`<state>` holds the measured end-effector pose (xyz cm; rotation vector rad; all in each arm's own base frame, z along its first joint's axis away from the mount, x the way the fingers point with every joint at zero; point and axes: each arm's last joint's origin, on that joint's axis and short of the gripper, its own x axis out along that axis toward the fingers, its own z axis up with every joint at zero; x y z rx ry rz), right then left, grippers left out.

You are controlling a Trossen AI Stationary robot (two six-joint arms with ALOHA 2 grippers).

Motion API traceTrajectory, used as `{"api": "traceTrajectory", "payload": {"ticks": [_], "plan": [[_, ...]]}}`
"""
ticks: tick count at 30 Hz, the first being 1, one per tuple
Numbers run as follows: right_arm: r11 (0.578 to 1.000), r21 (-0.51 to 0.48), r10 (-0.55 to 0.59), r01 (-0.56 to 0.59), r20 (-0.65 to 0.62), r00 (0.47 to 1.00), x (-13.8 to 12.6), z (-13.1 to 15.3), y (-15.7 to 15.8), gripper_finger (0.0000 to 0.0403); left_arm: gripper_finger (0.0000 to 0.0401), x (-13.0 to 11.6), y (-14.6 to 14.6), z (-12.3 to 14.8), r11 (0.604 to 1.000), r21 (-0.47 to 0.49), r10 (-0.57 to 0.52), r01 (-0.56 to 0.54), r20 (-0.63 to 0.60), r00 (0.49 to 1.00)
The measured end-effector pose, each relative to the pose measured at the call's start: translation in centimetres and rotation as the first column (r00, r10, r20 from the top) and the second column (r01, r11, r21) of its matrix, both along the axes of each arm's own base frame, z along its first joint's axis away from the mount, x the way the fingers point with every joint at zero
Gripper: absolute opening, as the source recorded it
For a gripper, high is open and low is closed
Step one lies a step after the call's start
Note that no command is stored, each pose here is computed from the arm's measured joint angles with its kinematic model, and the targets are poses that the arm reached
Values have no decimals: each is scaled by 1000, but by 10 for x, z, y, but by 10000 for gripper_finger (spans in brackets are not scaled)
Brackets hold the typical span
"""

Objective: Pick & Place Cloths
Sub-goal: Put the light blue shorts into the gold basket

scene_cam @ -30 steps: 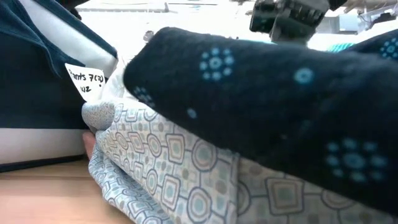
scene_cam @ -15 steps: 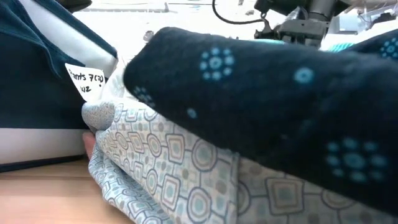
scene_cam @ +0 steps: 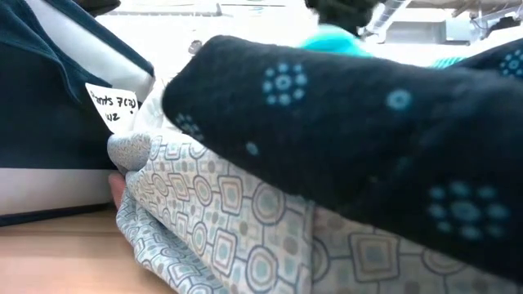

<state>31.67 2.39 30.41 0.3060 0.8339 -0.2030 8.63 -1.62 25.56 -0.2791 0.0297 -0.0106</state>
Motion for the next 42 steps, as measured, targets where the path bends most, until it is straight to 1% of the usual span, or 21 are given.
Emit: {"api": "traceTrajectory", "payload": {"ticks": [3, 6, 8, 11, 14, 16, 18, 24, 27, 29, 31, 32, 34, 38, 40, 42], "plan": [[997, -72, -11, 22, 151, 988, 7, 47, -16, 4, 1, 0, 0, 0, 1000, 16, -9, 9, 1, 1000], [989, -131, -25, 64, 283, 959, 9, 89, -36, 4, 1, 0, 0, 0, 1000, 18, -9, 9, 0, 1000], [981, -165, -36, 102, 359, 933, 7, 112, -51, 3, 1, 0, 0, 0, 1000, 24, -10, 10, 0, 1000], [961, -201, -69, 190, 492, 868, 3, 141, -76, 2, 1, 1, -1, -5, 999, 40, -10, 10, -10, 1000], [937, -209, -107, 281, 594, 797, -4, 164, -101, 2, 1, 4, -1, -16, 999, 42, -10, 11, -30, 1000], [918, -210, -123, 337, 656, 745, -10, 176, -115, 2, 1, 6, -2, -22, 1000, 27, -9, 10, -37, 999], [903, -205, -126, 377, 712, 690, -15, 186, -128, 2, 1, 9, -3, -29, 1000, 16, -9, 10, -38, 999], [885, -180, -90, 429, 838, 538, -26, 205, -155, 2, 1, 14, -4, -45, 1000, -4, -9, 9, -20, 1000], [882, -170, -58, 439, 887, 459, -27, 212, -165, 2, 1, 16, -5, -52, 1000, -9, -12, 12, -5, 1000], [885, -154, -49, 439, 908, 417, -29, 214, -171, 2, 1, 16, -5, -56, 1000, -11, -25, 25, 2, 1000], [884, -141, -27, 446, 936, 350, -28, 218, -177, 2, 1, 17, -6, -59, 999, -11, -35, 35, -2, 999], [891, -135, -14, 434, 946, 323, -26, 221, -178, 2, 1, 17, -6, -59, 999, -14, -41, 41, 0, 999], [902, -123, -10, 415, 953, 304, -23, 225, -187, 2, 1, 16, -6, -58, 998, -23, -51, 51, 12, 999], [926, -161, 60, 343, 956, 288, -1, 235, -196, 2, 1, 14, -5, -56, 998, -40, -51, 53, 37, 998], [931, -179, 88, 317, 955, 283, 10, 239, -200, 2, 1, 13, -5, -55, 998, -42, -51, 53, 44, 998], [926, -206, 116, 316, 953, 280, 21, 242, -205, 2, 1, 13, -5, -55, 998, -45, -51, 53, 46, 998]]}}
